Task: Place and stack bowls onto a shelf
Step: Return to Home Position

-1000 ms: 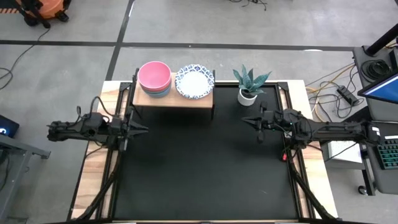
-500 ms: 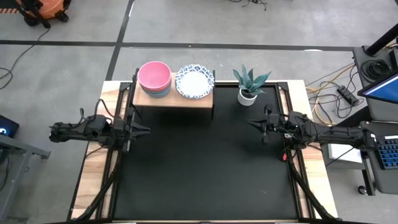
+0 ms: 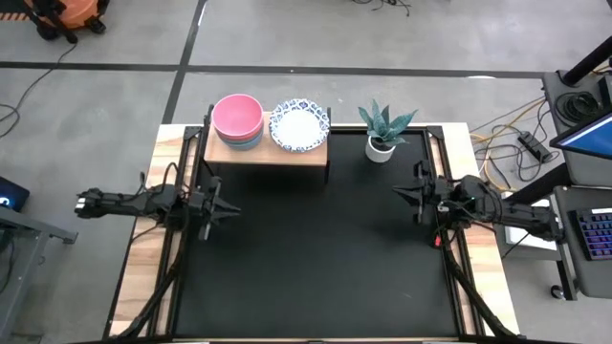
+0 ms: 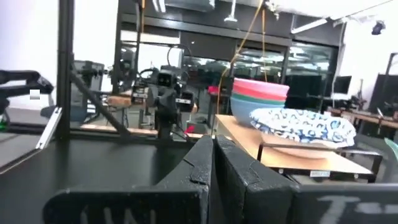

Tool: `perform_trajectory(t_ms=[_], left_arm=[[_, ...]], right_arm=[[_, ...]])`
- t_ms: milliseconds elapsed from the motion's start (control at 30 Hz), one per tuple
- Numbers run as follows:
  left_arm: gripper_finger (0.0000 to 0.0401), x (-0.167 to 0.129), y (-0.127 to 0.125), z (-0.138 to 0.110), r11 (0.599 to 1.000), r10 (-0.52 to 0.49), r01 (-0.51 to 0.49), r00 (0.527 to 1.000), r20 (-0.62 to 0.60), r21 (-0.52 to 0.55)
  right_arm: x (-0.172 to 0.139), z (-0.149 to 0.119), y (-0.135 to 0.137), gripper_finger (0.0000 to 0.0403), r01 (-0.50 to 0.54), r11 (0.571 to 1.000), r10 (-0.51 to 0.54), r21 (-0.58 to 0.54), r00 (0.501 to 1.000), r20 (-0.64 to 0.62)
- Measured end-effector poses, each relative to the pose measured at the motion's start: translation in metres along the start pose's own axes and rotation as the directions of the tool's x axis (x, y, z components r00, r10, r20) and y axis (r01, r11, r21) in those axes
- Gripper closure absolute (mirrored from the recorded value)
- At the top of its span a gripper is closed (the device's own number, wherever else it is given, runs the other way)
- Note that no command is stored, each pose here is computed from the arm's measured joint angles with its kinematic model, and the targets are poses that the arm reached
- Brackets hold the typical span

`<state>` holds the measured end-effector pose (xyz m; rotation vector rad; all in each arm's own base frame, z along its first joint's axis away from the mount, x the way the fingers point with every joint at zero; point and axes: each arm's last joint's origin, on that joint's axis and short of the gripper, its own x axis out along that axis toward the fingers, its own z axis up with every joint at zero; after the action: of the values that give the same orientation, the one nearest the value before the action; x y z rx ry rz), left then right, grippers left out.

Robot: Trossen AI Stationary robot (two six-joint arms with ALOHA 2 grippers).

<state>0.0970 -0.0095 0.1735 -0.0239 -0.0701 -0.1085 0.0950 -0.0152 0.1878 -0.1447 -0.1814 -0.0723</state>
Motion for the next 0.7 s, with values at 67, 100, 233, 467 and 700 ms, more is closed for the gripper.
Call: perform_trajectory(t_ms=[67,100,233,467,700], left_arm=[[0.0364,0.000,0.000,-0.001,0.998,0.005,-0.005,1.000,-0.006,-0.058],[0.0364,0.000,0.000,-0.001,0.996,0.006,-0.007,1.000,-0.010,-0.088],[0.0364,0.000,0.000,-0.003,0.999,0.007,-0.009,0.999,-0.043,-0.048],[0.0364,0.001,0.000,-0.006,1.000,0.008,-0.006,0.996,-0.085,0.028],[0.0364,0.001,0.000,-0.006,1.000,0.008,-0.006,0.997,-0.083,0.029]], right_arm=[[-0.001,-0.004,0.001,0.0394,-0.016,1.000,0.016,-0.013,1.000,-0.013],[-0.002,-0.007,0.002,0.0394,-0.030,0.999,0.029,-0.020,0.999,-0.035],[-0.002,-0.008,0.003,0.0394,-0.077,0.996,0.074,-0.054,0.996,-0.049],[-0.002,-0.016,0.004,0.0394,-0.081,0.995,0.087,0.050,0.989,-0.123],[-0.001,-0.019,0.004,0.0394,-0.059,0.981,0.089,0.187,0.984,-0.156]])
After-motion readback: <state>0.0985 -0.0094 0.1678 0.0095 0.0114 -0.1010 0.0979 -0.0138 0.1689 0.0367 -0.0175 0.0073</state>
